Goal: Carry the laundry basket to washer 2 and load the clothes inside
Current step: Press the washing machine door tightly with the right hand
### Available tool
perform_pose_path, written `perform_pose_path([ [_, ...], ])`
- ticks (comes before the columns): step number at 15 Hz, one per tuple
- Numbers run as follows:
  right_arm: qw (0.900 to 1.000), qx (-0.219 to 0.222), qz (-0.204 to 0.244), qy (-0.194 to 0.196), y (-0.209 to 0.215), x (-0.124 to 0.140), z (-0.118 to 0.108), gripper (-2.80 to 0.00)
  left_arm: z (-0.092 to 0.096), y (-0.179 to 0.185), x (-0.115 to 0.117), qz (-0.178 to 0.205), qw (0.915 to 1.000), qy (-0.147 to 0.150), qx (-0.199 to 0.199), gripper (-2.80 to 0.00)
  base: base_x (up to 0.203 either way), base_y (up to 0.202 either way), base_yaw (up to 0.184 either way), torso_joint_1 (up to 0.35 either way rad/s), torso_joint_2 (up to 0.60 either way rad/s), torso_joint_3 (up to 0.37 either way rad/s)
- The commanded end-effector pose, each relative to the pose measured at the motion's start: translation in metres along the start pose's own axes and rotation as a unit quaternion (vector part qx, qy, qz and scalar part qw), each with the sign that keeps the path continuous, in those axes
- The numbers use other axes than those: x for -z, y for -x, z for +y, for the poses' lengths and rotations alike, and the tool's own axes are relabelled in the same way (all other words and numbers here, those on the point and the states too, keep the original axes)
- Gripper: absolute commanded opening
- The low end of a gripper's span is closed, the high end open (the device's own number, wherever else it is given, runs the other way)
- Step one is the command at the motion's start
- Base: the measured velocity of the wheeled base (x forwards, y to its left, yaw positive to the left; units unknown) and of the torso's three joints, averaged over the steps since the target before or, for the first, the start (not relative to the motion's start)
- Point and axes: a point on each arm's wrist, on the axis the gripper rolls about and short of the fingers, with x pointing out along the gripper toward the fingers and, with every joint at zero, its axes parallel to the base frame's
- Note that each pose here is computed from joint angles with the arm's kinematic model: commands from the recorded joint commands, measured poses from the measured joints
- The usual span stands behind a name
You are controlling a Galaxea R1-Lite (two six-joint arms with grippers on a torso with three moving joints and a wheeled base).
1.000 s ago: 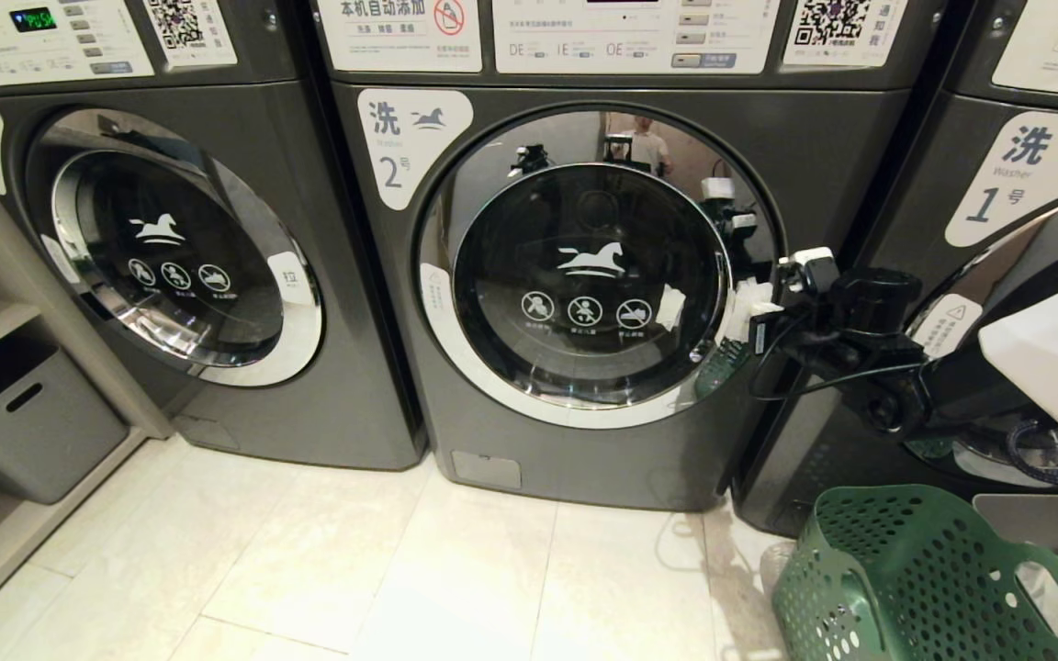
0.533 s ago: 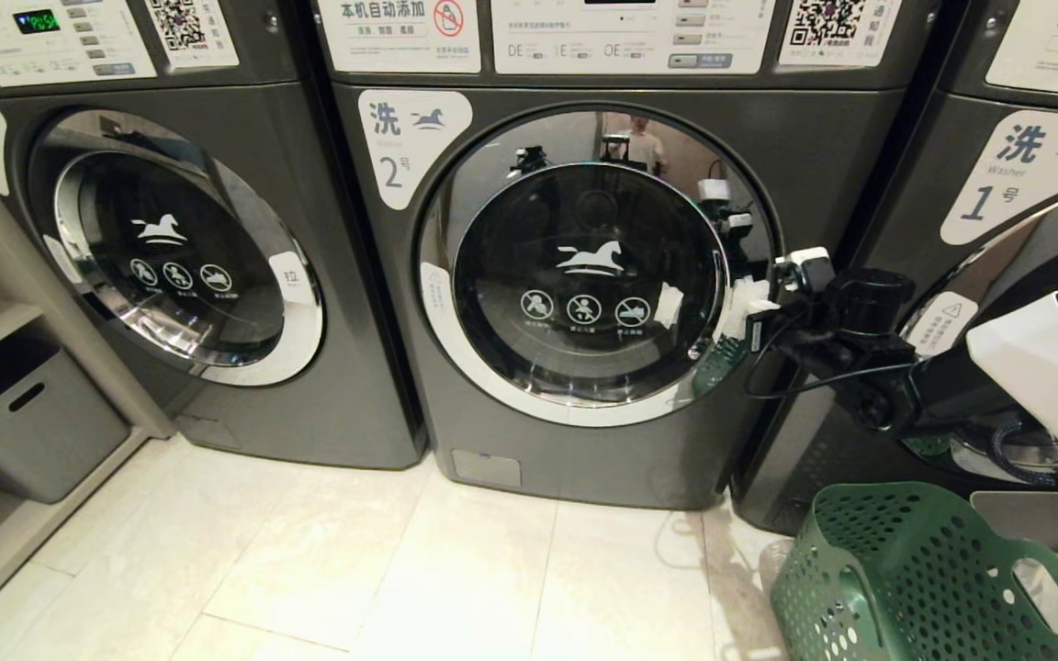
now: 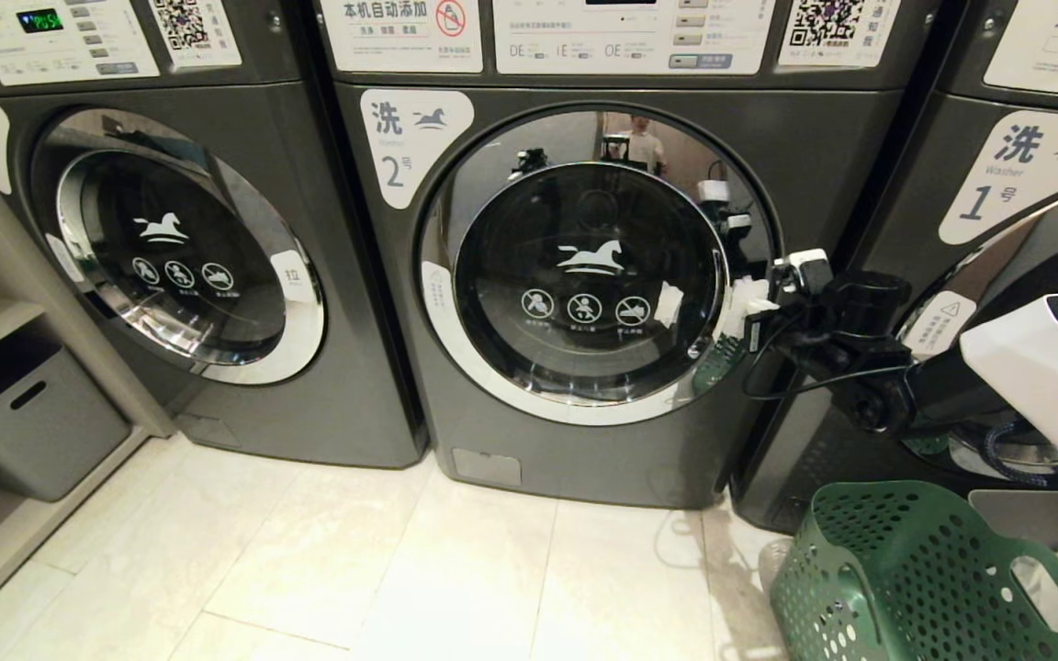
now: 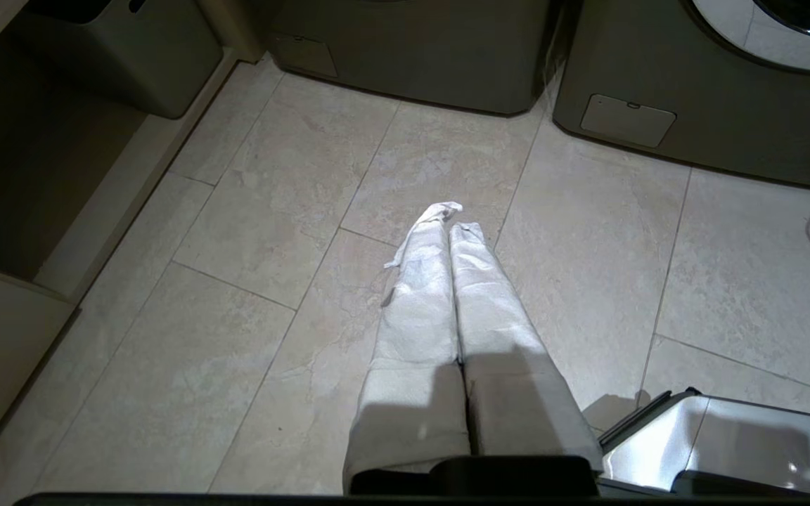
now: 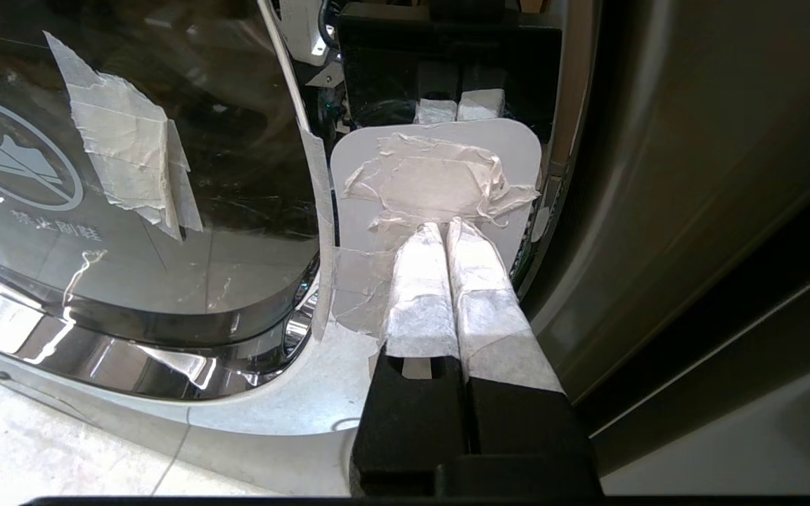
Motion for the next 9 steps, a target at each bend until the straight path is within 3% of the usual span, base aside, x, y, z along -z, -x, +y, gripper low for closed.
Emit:
perform_pose_path([
  [1, 1.000, 0.000, -0.004, 0.001, -0.004, 0.003, 0.000, -2.80, 0.001, 0.004, 0.011, -0.004, 1.0000, 0.003, -0.004, -2.80, 0.000, 0.000, 0.000, 0.000, 0.00, 0.000],
  [4, 1.000, 0.004, -0.024, 0.000, -0.009, 0.002, 0.000, -2.80, 0.003, 0.007, 0.023, -0.011, 0.9998, 0.007, -0.014, -2.80, 0.000, 0.000, 0.000, 0.000, 0.00, 0.000],
  [9, 1.000, 0.007, -0.031, 0.002, -0.003, -0.005, -0.001, -2.80, 0.002, 0.005, 0.021, -0.009, 0.9998, 0.006, -0.016, -2.80, 0.000, 0.000, 0.000, 0.000, 0.00, 0.000],
])
